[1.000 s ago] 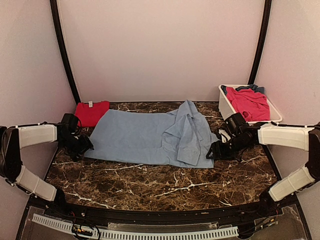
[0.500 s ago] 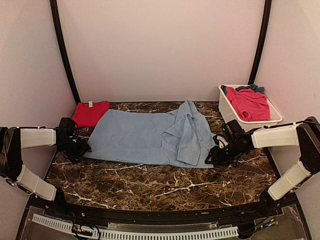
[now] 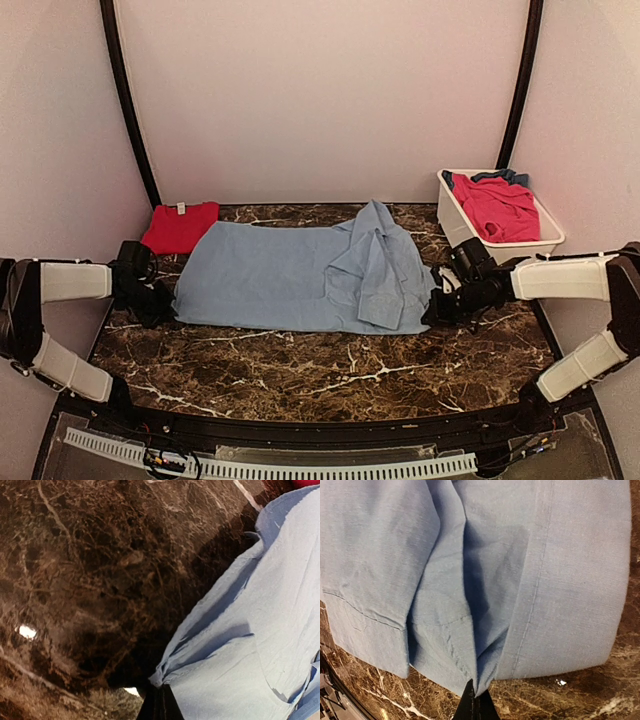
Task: Fold and stack the mixed laundry pile
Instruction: Move the 1/3-folded shirt to the center of the board.
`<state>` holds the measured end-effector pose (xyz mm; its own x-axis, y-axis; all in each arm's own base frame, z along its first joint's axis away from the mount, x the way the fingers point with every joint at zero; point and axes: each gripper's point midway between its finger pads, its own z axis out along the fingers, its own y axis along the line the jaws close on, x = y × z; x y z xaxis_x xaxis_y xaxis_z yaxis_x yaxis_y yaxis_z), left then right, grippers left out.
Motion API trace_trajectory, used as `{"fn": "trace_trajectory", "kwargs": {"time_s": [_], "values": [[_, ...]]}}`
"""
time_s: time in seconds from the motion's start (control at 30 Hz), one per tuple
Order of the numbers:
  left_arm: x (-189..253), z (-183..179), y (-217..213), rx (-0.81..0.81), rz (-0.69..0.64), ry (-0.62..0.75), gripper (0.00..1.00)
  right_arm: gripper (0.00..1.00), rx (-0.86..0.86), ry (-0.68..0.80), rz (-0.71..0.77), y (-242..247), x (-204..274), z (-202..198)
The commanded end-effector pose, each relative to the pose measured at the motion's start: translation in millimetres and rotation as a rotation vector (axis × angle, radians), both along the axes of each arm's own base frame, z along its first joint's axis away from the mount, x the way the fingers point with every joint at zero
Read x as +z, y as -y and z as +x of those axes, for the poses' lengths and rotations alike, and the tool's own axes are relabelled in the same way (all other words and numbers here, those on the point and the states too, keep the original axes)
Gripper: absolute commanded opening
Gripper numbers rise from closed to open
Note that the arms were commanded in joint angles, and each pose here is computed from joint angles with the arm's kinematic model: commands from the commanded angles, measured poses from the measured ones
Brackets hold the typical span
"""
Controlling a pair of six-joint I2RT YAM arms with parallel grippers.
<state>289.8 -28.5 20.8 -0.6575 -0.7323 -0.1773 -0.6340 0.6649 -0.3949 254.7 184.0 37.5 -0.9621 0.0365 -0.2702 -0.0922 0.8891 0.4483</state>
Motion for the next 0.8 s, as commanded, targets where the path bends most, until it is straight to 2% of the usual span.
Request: {"fn": "trace_trajectory", "kwargs": {"time_s": [0.0,0.2,0.43,0.47,0.5,0.53,0.57,0.6,0.63,0.7,0.73,0.77], "values": [[22.6,-21.2,-4.5,0.045,-0.002,-0.004,0.0,0.0,-0.06,0.047,-0.078,21.6,12.6,-4.6],[45.9,-36.3,-17.2,0.057,0.073,-0.003,0.0,0.0,-0.147,0.051,-0.124,41.6,22.0,-14.4],[25.1,-51.7,-3.8,0.009,0.009,-0.086,0.0,0.0,-0.14,-0.01,-0.112,41.4,10.2,-28.4],[25.1,-53.1,-3.5,0.006,0.008,-0.084,0.06,0.0,-0.14,-0.01,-0.097,39.6,12.3,-29.6],[26.5,-56.0,-4.0,0.004,0.012,-0.083,0.11,0.1,-0.144,-0.01,-0.085,38.5,14.9,-30.0],[28.2,-56.1,-5.3,0.005,0.02,-0.078,0.21,0.24,-0.141,-0.008,-0.075,36.9,17.5,-29.9],[34.1,-53.1,-4.7,-0.001,0.019,-0.054,0.26,0.36,-0.134,-0.003,-0.063,34.4,21.0,-29.3],[38.5,-50.5,-4.7,-0.002,0.019,-0.037,0.36,0.51,-0.127,0.004,-0.055,32.5,25.2,-28.1],[49.0,-44.6,-4.3,-0.006,0.018,0.001,0.44,0.6,-0.12,0.015,-0.056,31.8,29.8,-26.1],[69.6,-32.7,-3.4,-0.026,0.024,0.076,0.63,0.66,-0.11,0.047,-0.054,30.4,42.5,-20.7],[77.2,-28.7,-3.6,-0.036,0.031,0.103,0.65,0.67,-0.096,0.069,-0.048,28.2,50.9,-17.8],[93.4,-19.5,-1.4,-0.067,0.039,0.16,0.74,0.67,-0.077,0.094,-0.031,23.6,60.8,-14.6]]}}
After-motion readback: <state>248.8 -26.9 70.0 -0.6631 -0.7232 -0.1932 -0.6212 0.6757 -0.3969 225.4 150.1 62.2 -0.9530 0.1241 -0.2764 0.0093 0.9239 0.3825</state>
